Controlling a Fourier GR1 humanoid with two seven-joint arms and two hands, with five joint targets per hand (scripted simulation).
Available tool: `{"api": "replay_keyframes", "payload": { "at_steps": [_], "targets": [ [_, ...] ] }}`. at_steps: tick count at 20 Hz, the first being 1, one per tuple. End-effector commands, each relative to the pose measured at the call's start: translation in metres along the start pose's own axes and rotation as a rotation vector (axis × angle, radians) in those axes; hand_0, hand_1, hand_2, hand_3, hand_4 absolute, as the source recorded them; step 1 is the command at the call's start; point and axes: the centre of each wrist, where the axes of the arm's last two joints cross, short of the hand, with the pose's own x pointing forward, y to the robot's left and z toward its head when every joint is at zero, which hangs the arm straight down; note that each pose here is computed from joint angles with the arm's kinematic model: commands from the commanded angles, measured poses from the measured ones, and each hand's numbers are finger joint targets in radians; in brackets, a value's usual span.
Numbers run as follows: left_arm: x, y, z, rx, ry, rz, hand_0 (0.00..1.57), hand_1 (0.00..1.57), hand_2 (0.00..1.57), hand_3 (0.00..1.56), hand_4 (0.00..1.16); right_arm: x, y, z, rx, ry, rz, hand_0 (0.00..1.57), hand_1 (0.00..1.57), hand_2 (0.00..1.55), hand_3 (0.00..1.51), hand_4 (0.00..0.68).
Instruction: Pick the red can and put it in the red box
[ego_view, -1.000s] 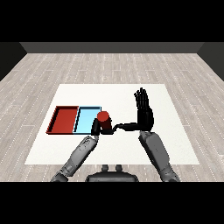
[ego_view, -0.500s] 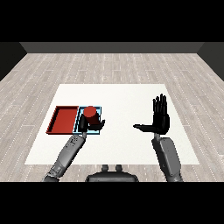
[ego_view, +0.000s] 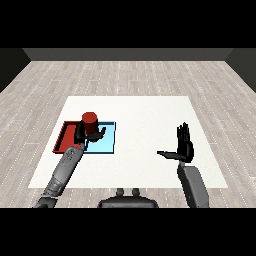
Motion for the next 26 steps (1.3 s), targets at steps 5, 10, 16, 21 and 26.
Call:
{"api": "replay_keyframes", "payload": {
  "at_steps": [5, 10, 16, 21, 26],
  "targets": [
    [-0.038, 0.059, -0.0479, 0.090, 0.189, -0.190, 1.53, 1.53, 1.46, 1.44, 1.08, -0.013, -0.017, 0.007, -0.051, 0.065, 0.012, 0.00, 0.00, 0.00, 0.00, 0.000],
    [-0.096, 0.090, -0.0316, 0.191, 0.342, -0.281, 1.57, 1.57, 1.57, 1.48, 1.11, -0.026, -0.007, 0.011, -0.006, 0.048, 0.047, 0.00, 0.00, 0.00, 0.00, 0.000],
    [-0.132, 0.109, -0.0271, 0.190, 0.488, -0.357, 1.57, 1.57, 1.57, 1.50, 1.04, -0.026, -0.018, 0.016, -0.019, 0.000, 0.040, 0.00, 0.00, 0.00, 0.00, 0.000],
    [-0.158, 0.103, -0.0030, 0.198, 0.683, -0.448, 0.70, 0.70, 0.75, 0.83, 0.83, -0.026, -0.023, 0.024, 0.030, -0.046, 0.059, 0.00, 0.00, 0.00, 0.00, 0.000],
    [-0.167, 0.099, 0.0064, 0.212, 0.769, -0.466, 0.80, 0.80, 0.75, 0.00, 0.71, -0.023, -0.001, 0.016, 0.010, -0.064, 0.046, 0.00, 0.00, 0.00, 0.00, 0.000]
  ]
}}
